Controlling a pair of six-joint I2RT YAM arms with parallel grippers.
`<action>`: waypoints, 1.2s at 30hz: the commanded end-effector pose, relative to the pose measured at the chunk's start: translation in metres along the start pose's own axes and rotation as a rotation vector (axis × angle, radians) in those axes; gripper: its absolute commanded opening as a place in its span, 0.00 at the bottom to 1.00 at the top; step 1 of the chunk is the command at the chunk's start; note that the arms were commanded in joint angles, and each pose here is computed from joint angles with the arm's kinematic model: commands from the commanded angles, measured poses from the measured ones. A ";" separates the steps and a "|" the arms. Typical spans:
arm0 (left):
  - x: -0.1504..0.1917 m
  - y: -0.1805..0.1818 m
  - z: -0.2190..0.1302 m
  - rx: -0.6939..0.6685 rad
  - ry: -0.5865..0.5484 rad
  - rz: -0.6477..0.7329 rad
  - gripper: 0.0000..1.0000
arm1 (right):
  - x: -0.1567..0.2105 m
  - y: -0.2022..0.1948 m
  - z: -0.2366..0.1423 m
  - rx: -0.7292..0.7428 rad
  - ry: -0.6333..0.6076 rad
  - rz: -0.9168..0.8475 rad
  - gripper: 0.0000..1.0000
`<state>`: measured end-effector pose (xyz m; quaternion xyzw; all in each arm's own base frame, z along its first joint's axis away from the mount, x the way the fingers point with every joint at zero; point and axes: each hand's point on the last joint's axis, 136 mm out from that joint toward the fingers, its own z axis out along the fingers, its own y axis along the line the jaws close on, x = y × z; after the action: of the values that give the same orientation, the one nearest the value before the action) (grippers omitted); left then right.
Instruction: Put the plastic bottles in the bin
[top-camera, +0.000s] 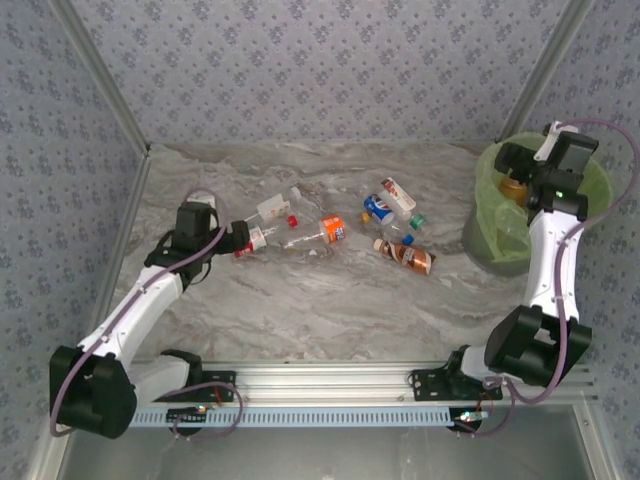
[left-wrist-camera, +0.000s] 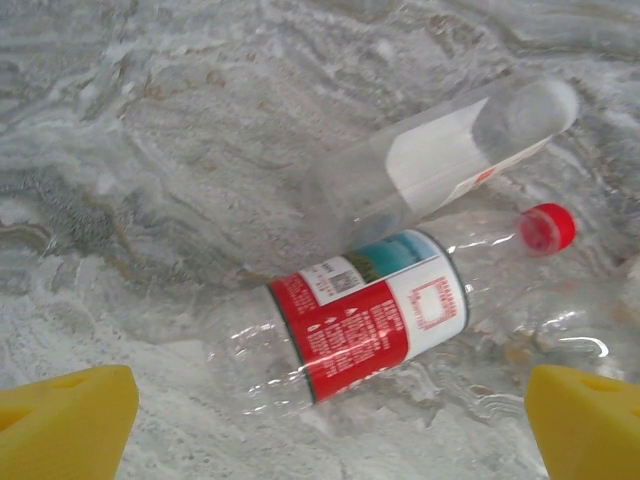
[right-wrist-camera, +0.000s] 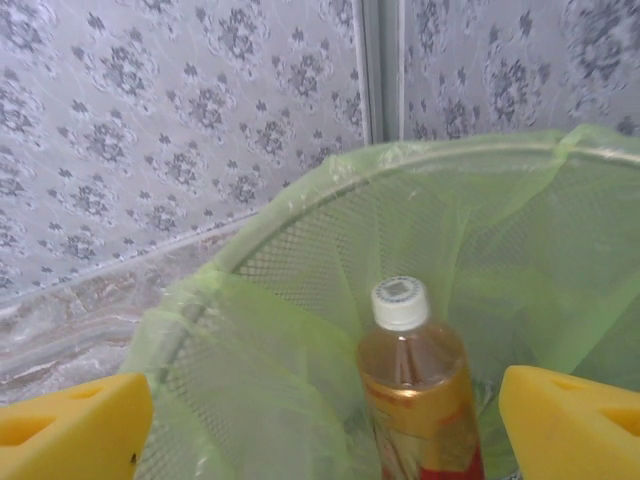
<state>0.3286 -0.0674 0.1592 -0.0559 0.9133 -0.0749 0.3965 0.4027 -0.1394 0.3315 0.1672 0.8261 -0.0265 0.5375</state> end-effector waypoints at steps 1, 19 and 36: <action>-0.008 0.002 0.000 0.025 0.036 -0.016 0.99 | -0.004 -0.001 -0.019 0.024 -0.029 0.052 0.94; -0.016 0.004 0.062 0.140 0.156 -0.186 0.99 | -0.006 0.052 -0.080 -0.210 -0.086 0.087 0.99; 0.025 -0.015 0.097 0.187 0.261 0.069 0.99 | 0.037 0.116 -0.088 -0.368 -0.033 -0.228 0.99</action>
<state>0.3811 -0.0779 0.0723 -0.0246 0.9518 -0.1348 0.2743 0.3474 0.0025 0.3531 -0.0221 0.8212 0.0834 0.5641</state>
